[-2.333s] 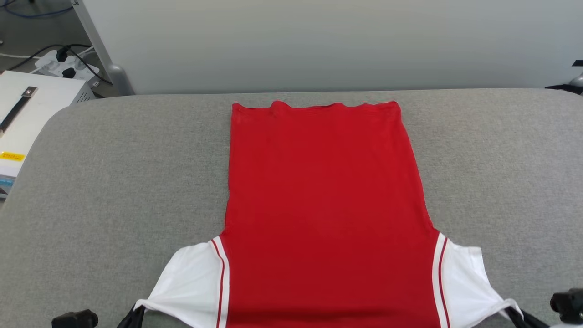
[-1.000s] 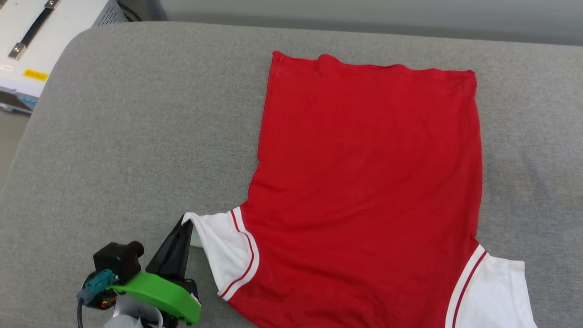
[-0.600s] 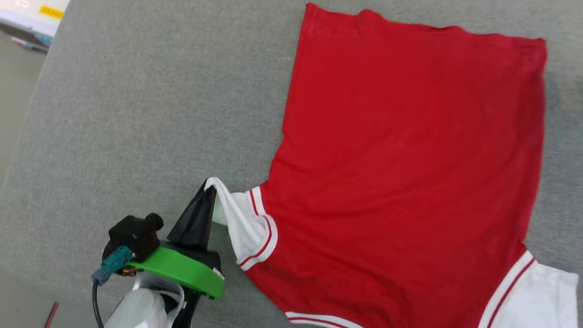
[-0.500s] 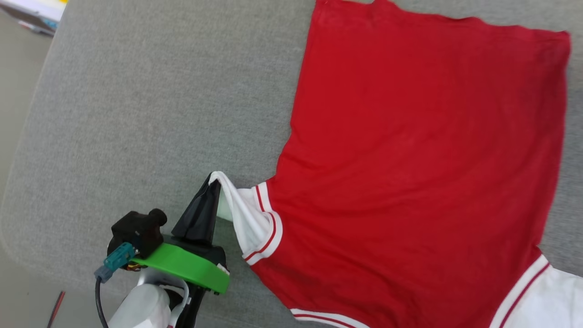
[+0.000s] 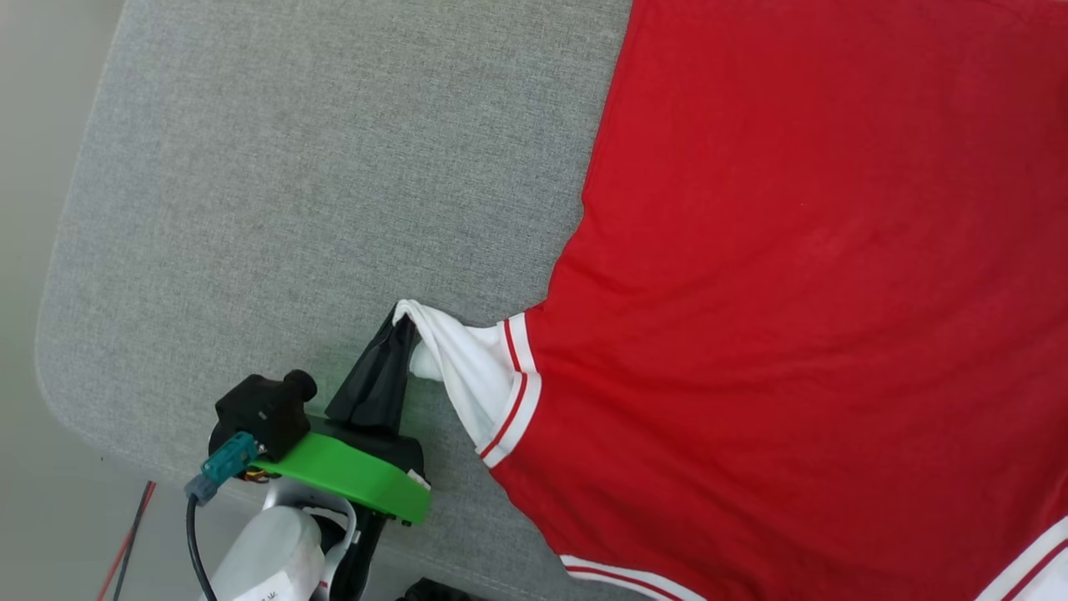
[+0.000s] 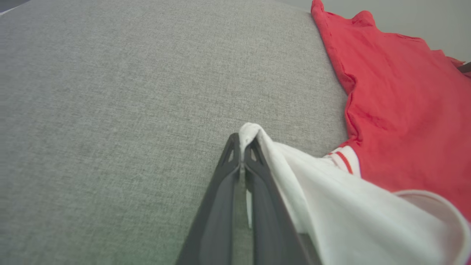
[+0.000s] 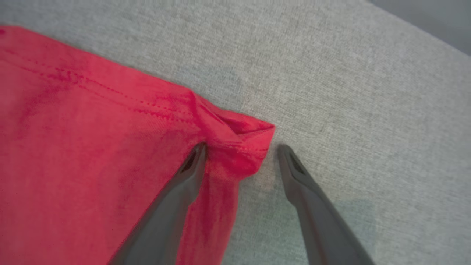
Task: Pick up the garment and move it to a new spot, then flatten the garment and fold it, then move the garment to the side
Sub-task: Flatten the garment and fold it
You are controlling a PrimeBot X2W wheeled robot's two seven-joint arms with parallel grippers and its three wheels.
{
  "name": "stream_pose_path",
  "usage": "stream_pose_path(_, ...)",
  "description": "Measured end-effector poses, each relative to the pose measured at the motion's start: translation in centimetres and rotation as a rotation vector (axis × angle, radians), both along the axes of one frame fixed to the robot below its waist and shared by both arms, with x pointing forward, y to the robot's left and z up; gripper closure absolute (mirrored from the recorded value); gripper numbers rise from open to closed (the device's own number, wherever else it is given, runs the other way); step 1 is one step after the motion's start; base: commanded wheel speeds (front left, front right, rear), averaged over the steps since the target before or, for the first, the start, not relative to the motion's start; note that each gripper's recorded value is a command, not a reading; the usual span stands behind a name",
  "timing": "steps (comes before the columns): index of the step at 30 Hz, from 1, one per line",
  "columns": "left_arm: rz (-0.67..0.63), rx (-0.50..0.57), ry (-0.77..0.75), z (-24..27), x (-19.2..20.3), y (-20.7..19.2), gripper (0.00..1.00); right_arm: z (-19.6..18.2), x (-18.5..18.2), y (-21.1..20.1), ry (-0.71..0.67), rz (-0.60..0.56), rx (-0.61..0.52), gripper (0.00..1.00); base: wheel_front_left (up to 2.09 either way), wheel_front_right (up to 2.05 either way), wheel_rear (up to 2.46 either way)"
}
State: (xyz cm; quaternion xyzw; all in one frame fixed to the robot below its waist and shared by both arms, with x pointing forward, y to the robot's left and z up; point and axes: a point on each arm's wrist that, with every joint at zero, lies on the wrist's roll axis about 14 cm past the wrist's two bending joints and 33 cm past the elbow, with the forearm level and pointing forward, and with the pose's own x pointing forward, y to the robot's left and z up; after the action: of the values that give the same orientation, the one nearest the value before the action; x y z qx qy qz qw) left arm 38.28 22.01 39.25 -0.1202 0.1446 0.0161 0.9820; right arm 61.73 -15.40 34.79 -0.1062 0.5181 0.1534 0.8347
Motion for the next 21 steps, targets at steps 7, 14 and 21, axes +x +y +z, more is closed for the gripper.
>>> stream_pose_path(7, 0.014, 0.009, -0.017, 0.4, 0.0, 0.9, 1.0, 2.1, 0.3, 0.9, -0.097, 0.011, 0.058, 1.0, 0.0, 0.0, 0.0)
stream_pose_path(14, 0.021, 0.014, -0.052, 1.7, -0.9, 1.2, 1.0, 6.9, -0.3, -0.2, -0.261, 0.075, 0.039, 1.0, 0.0, 0.0, 0.0)
stream_pose_path(21, 0.029, 0.011, -0.066, 2.6, -2.9, 1.2, 1.0, 11.6, -3.7, -2.3, -0.396, 0.128, 0.062, 1.0, 0.0, 0.0, 0.0)
